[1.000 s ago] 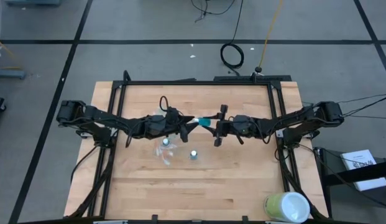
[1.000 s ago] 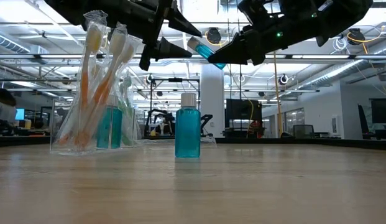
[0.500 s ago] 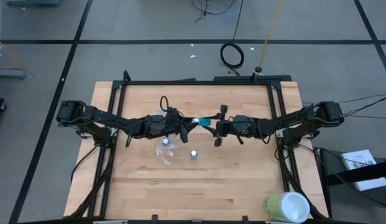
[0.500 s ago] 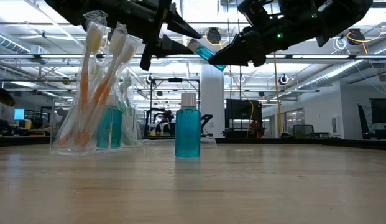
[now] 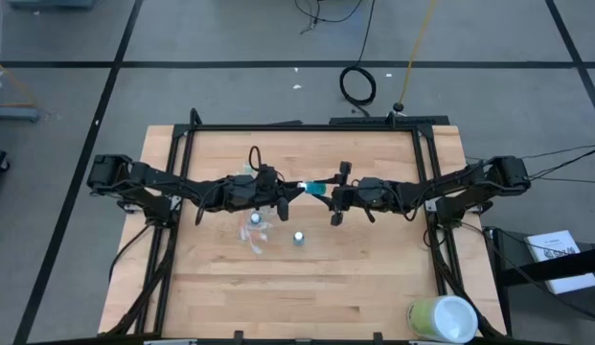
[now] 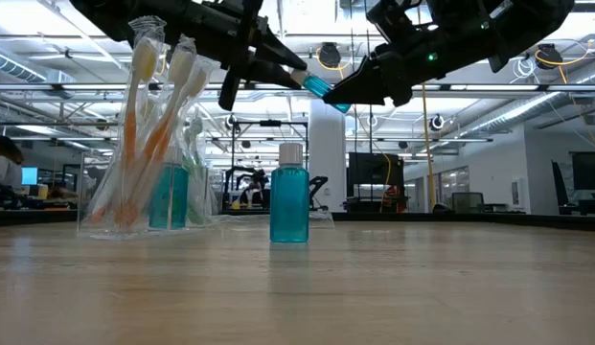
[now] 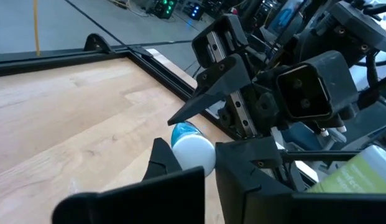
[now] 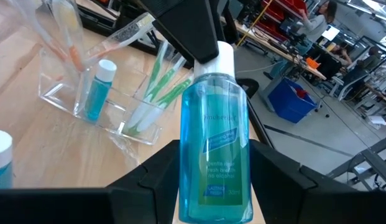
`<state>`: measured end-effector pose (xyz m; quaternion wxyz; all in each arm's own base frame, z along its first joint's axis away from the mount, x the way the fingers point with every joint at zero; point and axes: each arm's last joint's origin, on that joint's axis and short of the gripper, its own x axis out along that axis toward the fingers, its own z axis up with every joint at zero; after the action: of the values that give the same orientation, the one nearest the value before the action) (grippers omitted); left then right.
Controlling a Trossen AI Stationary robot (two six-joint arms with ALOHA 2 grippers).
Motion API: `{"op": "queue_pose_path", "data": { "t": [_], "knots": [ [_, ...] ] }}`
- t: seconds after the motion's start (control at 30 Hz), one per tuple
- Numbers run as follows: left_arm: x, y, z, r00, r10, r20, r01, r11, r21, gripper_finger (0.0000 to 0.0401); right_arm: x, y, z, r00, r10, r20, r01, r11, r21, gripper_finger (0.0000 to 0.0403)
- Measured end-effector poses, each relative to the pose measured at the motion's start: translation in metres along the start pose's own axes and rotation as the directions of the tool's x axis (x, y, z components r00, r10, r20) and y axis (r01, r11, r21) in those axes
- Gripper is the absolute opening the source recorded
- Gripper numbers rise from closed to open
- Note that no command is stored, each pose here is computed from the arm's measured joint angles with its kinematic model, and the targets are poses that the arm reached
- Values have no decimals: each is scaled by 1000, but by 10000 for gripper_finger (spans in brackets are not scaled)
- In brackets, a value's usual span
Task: Pick & Place toothbrushing station
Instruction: Put the blue mouthwash into the middle section of the transparent organizer
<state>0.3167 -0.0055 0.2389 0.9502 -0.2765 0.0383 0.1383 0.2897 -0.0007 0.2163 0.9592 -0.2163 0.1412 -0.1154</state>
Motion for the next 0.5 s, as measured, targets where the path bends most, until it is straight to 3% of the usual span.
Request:
{"op": "queue_pose_path", "data": {
  "t": [0.23,0.5],
  "knots": [
    [-2,-1,2,1000,-28,-13,28,999,25,3,-1,3,1,1000,13,3,-13,995,95,173],
    [-28,-4,20,998,9,-68,-5,997,71,1,-4,11,5,999,40,16,-42,967,252,244]
  ]
}}
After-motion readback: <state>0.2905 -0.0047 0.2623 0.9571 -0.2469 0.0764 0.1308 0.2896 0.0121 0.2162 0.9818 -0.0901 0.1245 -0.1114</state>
